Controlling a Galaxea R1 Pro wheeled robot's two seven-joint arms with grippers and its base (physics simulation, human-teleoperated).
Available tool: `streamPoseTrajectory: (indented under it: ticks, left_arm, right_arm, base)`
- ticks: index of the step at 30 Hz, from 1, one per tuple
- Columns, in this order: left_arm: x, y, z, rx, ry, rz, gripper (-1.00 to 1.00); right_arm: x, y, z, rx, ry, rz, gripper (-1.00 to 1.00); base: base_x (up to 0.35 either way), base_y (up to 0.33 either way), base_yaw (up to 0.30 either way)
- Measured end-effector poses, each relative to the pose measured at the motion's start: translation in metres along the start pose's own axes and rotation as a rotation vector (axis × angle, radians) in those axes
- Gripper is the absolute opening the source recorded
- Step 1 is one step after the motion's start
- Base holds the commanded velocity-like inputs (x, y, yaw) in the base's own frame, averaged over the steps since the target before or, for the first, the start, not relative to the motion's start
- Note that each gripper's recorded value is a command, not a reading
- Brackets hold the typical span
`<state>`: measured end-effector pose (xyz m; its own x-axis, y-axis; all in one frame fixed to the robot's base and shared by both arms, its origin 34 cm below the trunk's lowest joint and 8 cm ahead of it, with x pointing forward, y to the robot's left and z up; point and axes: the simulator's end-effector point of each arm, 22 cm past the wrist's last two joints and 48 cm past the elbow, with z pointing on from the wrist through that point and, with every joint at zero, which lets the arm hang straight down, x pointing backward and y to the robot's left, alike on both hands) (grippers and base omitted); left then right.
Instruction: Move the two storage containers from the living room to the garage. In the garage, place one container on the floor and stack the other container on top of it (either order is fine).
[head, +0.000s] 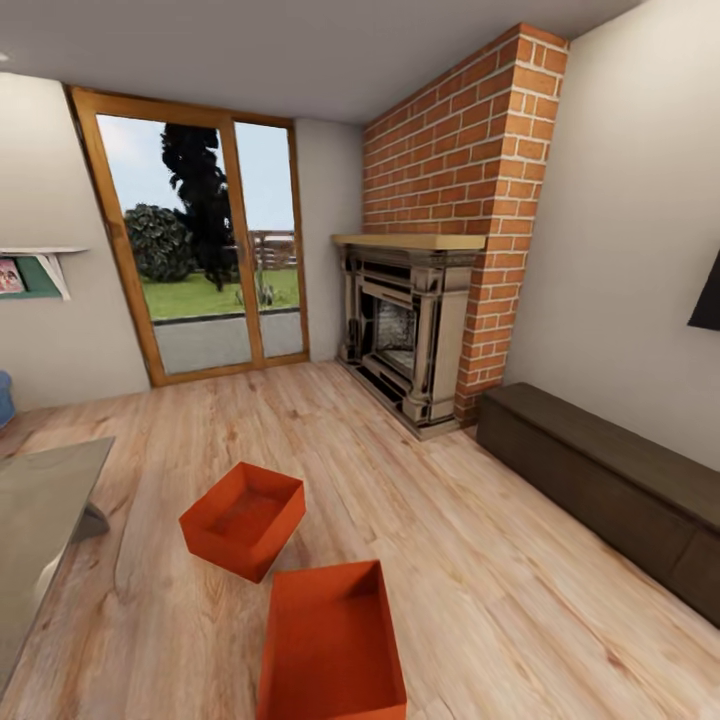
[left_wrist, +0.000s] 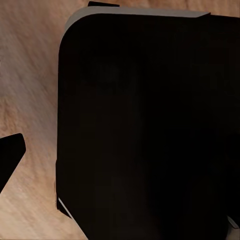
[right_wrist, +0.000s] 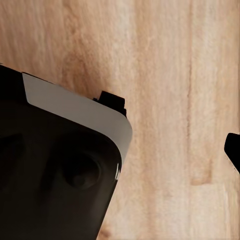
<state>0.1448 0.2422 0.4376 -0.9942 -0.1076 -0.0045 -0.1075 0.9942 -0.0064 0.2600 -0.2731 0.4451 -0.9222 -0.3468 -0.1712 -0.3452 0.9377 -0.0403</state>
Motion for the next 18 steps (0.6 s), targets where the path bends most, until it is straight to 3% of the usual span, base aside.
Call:
streamPoseTrajectory:
  ticks: [15, 18]
  left_arm:
    - [-0.0005, 0.0000, 0.0001, 0.000, -0.001, 0.000, 1.00]
    - [-0.0003, 0.0000, 0.0000, 0.000, -0.001, 0.000, 1.00]
  right_arm:
    - [0.0009, 0.0000, 0.0001, -0.002, 0.004, -0.005, 1.00]
    - [0.0014, 0.0002, 0.0001, -0.001, 0.007, -0.004, 1.00]
  base:
    - [0.005, 0.000, 0.007]
    - [0.000, 0.000, 0.201]
